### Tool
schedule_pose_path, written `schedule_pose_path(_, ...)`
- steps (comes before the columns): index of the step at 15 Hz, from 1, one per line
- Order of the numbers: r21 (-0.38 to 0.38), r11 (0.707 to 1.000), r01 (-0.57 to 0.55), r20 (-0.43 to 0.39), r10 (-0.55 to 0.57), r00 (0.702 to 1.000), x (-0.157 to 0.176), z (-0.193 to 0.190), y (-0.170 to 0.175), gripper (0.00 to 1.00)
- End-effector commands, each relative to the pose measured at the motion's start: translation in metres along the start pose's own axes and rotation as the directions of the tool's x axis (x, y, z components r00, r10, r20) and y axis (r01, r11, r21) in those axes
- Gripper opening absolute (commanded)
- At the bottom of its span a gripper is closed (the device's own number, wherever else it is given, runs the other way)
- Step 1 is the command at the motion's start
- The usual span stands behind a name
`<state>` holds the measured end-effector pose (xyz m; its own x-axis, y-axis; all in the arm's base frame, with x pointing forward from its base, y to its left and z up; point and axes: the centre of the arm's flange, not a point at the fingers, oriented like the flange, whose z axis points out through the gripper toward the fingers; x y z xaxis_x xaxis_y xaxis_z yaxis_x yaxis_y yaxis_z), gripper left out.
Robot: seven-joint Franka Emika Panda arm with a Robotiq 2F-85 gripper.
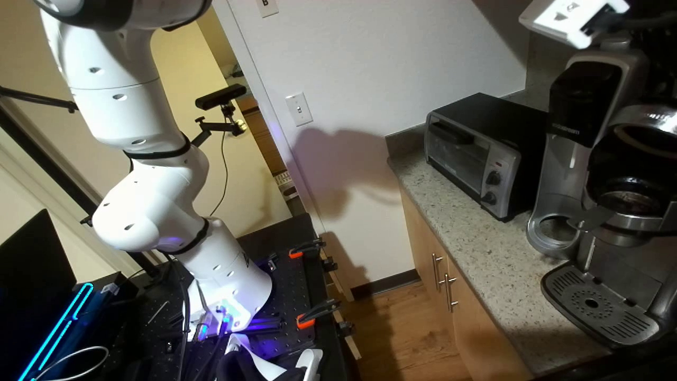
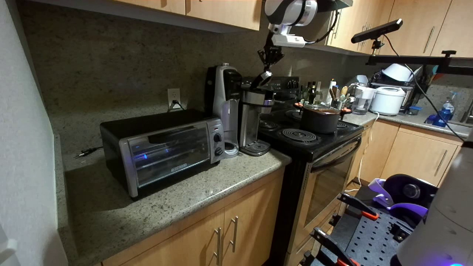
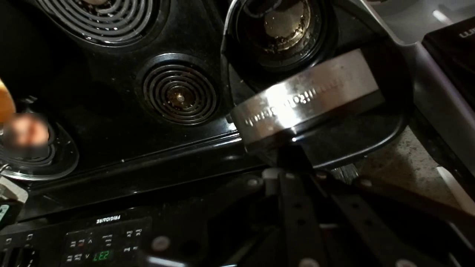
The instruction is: Close the lid on the coffeemaker chamber
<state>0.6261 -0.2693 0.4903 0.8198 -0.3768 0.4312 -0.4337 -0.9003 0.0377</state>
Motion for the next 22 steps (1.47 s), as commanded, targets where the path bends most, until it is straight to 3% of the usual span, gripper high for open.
schedule_pose_path(1,-0.02,1.0,-0.011,0.047,0.012,0.999,-0.012,-0.006,0.009,0.01)
schedule_pose_path(13,-0.049,0.999,-0.017,0.097,0.022,0.995,-0.019,0.002,0.023,0.01)
schedule_pose_path(22,-0.105,0.992,0.068,0.114,-0.056,0.992,-0.031,0.017,0.017,0.01)
